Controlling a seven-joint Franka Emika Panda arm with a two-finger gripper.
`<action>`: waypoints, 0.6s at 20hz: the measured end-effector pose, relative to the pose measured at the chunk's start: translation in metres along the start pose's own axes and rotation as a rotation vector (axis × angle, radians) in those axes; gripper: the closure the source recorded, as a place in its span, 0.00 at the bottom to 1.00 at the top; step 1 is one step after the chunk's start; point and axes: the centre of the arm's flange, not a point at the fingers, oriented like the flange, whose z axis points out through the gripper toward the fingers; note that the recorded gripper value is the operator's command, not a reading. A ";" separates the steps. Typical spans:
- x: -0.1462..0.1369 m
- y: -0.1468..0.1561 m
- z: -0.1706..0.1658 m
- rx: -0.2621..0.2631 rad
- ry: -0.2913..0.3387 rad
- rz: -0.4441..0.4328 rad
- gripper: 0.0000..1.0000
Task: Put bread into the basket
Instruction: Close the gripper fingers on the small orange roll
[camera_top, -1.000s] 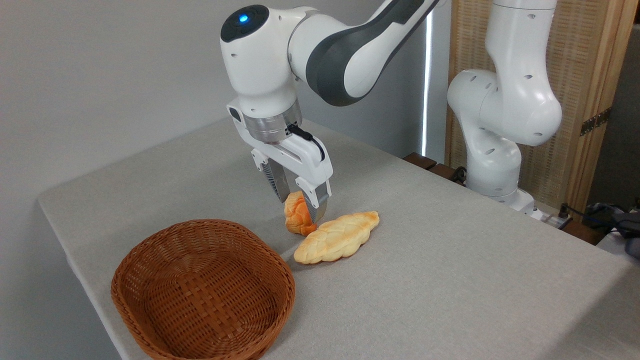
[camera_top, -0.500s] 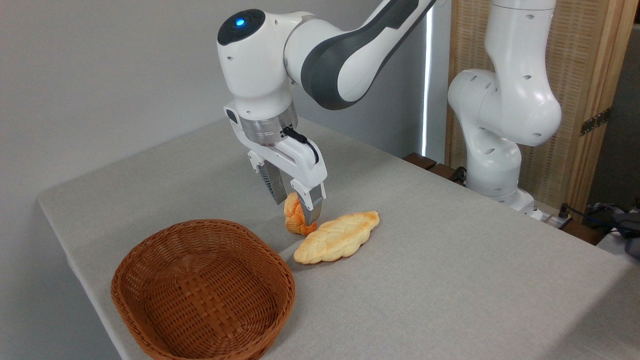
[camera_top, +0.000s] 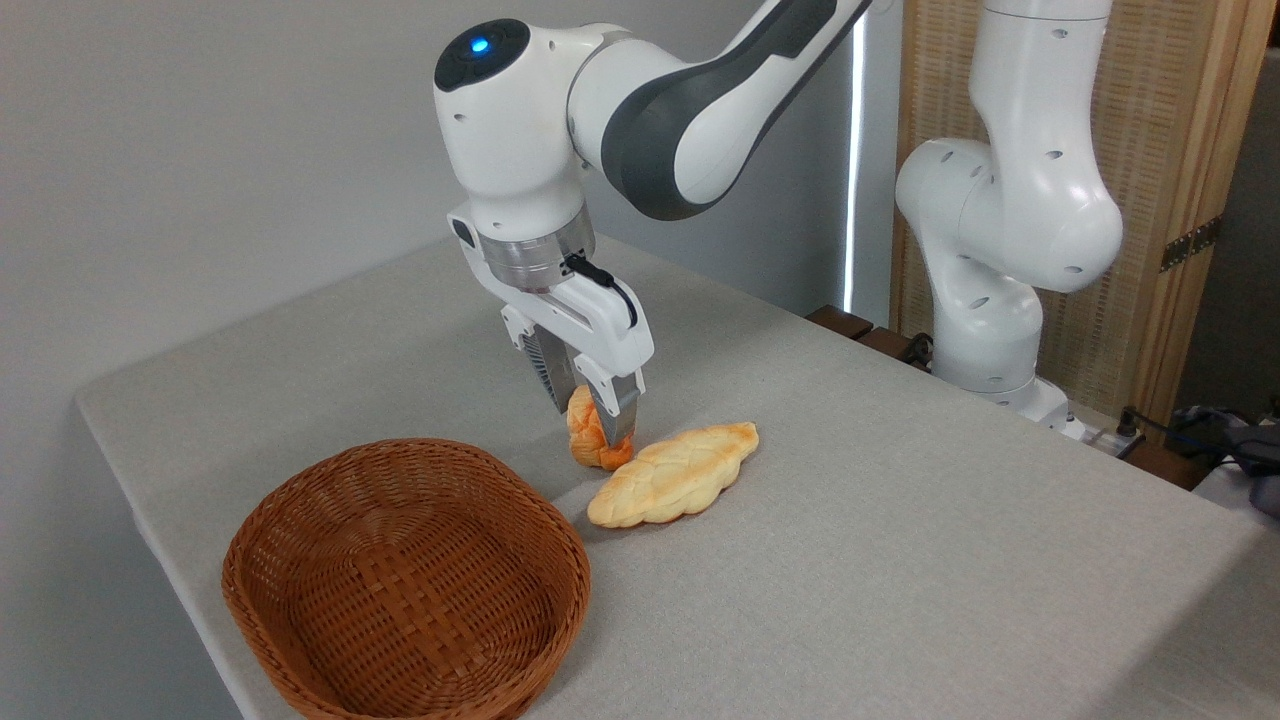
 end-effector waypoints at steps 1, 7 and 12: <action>0.000 0.000 0.000 0.000 0.000 0.000 0.46; 0.000 -0.002 -0.001 0.001 0.003 -0.003 0.46; -0.003 -0.007 -0.008 0.008 0.020 -0.015 0.48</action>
